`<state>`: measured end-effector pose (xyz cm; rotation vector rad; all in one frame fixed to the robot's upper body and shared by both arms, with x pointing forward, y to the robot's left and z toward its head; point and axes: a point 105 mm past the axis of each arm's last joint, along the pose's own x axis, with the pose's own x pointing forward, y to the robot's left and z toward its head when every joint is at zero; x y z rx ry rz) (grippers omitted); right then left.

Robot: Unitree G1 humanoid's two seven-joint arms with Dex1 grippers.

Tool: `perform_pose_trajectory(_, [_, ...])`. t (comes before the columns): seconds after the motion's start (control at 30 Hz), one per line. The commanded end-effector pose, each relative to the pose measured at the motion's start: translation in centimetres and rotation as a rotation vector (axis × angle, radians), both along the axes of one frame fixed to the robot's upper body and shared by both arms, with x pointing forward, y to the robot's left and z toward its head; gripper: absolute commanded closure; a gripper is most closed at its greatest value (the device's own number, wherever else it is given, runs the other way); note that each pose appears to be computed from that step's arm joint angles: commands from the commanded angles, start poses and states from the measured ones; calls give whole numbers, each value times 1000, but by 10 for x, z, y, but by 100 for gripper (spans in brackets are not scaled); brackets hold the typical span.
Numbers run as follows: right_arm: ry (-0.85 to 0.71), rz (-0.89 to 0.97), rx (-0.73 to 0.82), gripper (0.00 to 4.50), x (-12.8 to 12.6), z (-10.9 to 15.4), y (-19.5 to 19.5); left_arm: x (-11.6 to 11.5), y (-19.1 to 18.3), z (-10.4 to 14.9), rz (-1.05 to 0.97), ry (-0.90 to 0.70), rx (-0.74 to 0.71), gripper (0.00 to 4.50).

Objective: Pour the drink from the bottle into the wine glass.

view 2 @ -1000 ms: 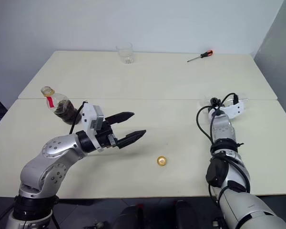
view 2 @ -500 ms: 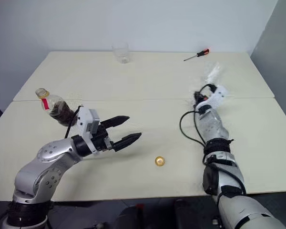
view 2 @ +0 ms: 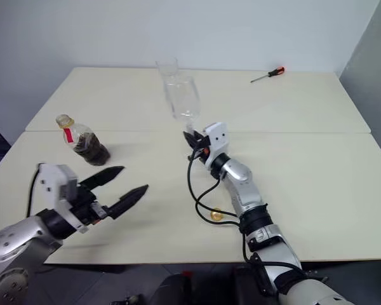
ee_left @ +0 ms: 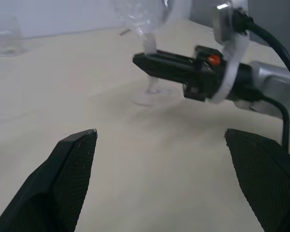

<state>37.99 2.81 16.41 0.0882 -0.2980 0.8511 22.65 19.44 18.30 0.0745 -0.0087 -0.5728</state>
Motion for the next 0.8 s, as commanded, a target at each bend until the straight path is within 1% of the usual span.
perform_pose_trajectory(0.03, [-142, 50, 22, 433, -16, 17, 15, -26, 5, 5, 89, -21, -7, 0])
perform_pose_trajectory(0.13, [-154, 59, 23, 433, -19, 11, 21, -44, 3, -3, 135, 14, -18, 0])
perform_pose_trajectory(0.23, [-131, 68, 26, 433, -20, 0, 29, -54, 2, -10, 179, 33, -33, 0])
perform_pose_trajectory(0.3, [-111, 73, 14, 433, -21, -9, 35, -55, 2, -13, 194, 34, -39, 0])
perform_pose_trajectory(0.43, [-4, 61, -51, 433, -17, -36, 47, -51, 0, -14, 209, 21, -54, 0])
perform_pose_trajectory(0.53, [57, 50, -85, 433, -15, -51, 50, -52, -5, -14, 193, 26, -62, 0])
perform_pose_trajectory(0.63, [58, 40, -107, 433, -12, -54, 50, -54, -7, -15, 184, 35, -63, 0])
perform_pose_trajectory(0.8, [63, 15, -105, 433, -1, -44, 50, -52, -6, -15, 181, 34, -70, 0])
